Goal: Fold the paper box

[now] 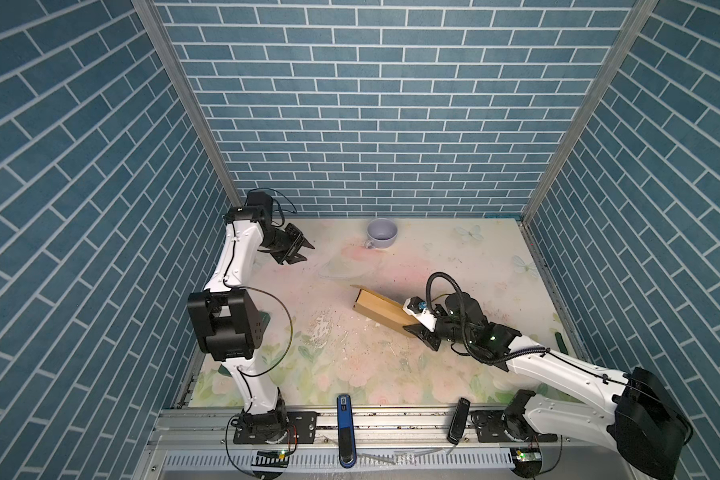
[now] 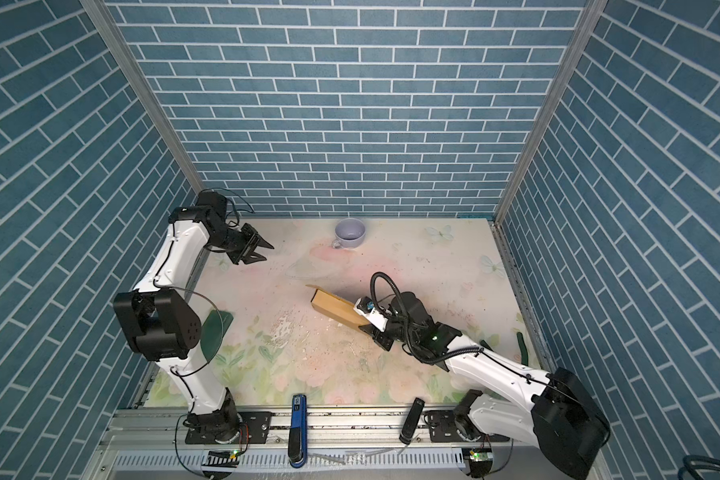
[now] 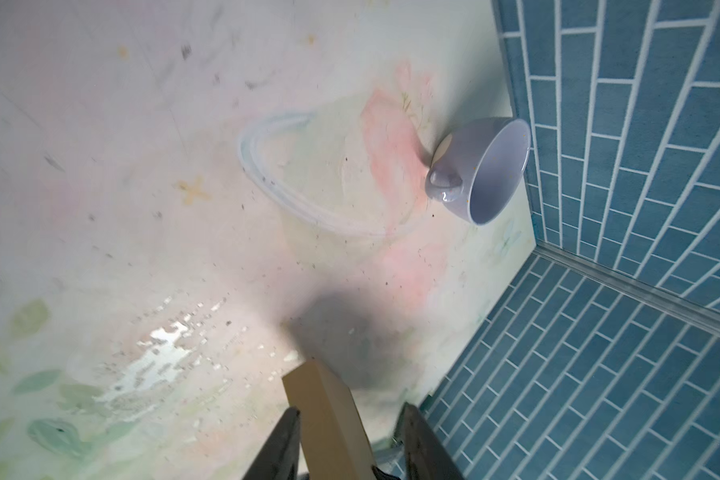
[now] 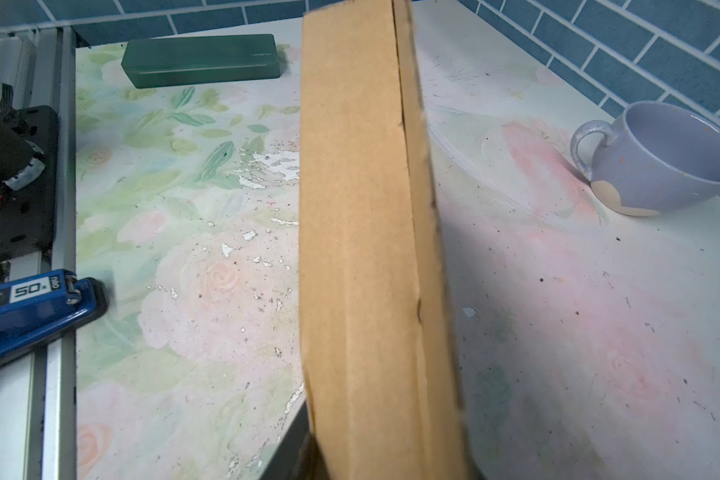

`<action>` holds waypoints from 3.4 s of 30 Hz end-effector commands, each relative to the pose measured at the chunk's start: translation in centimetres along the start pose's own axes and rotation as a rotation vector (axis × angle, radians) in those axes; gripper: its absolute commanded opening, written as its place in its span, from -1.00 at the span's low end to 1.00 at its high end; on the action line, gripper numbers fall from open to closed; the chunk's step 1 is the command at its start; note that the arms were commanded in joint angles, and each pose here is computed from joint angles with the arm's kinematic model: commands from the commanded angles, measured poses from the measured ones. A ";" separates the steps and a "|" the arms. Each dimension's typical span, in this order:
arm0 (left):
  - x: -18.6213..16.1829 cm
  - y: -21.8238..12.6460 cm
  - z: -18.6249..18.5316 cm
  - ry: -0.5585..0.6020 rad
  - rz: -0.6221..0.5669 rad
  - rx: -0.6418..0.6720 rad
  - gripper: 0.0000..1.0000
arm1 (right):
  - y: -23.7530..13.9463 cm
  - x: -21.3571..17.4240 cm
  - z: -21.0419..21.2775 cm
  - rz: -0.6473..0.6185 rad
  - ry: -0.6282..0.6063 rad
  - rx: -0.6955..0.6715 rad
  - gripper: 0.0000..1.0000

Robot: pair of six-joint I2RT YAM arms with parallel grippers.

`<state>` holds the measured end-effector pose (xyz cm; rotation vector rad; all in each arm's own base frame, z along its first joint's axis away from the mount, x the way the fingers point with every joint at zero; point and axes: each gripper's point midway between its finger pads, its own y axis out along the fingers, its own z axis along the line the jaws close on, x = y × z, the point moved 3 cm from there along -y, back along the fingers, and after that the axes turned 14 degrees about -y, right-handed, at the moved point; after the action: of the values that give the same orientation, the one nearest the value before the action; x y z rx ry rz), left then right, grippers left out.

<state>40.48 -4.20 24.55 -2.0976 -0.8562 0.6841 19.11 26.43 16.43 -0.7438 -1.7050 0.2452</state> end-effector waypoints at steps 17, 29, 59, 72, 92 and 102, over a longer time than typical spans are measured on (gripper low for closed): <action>-10.7 -4.0 2.9 0.783 -0.300 -0.225 -0.15 | -0.9 3.8 0.0 0.117 0.090 0.176 -0.34; -14.3 0.1 5.6 1.026 -0.182 -0.160 -0.12 | 1.2 2.6 0.3 0.183 0.043 0.249 -0.34; -15.7 5.2 5.6 1.211 -0.112 -0.096 -0.09 | 1.3 2.1 0.7 0.166 0.044 0.257 -0.36; -16.0 4.8 5.0 1.279 -0.098 -0.106 -0.09 | 1.2 2.2 0.5 0.168 0.050 0.251 -0.37; -17.1 4.5 5.0 1.276 -0.040 -0.151 -0.47 | 1.5 1.9 -0.1 0.186 0.060 0.202 -0.44; -17.5 4.9 5.9 1.215 0.019 -0.135 -0.57 | 1.8 1.6 -0.4 0.206 0.063 0.184 -0.46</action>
<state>27.61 -16.85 20.01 -2.0765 -0.1830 -0.6889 19.50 28.33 16.24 -0.7762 -1.4952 0.5312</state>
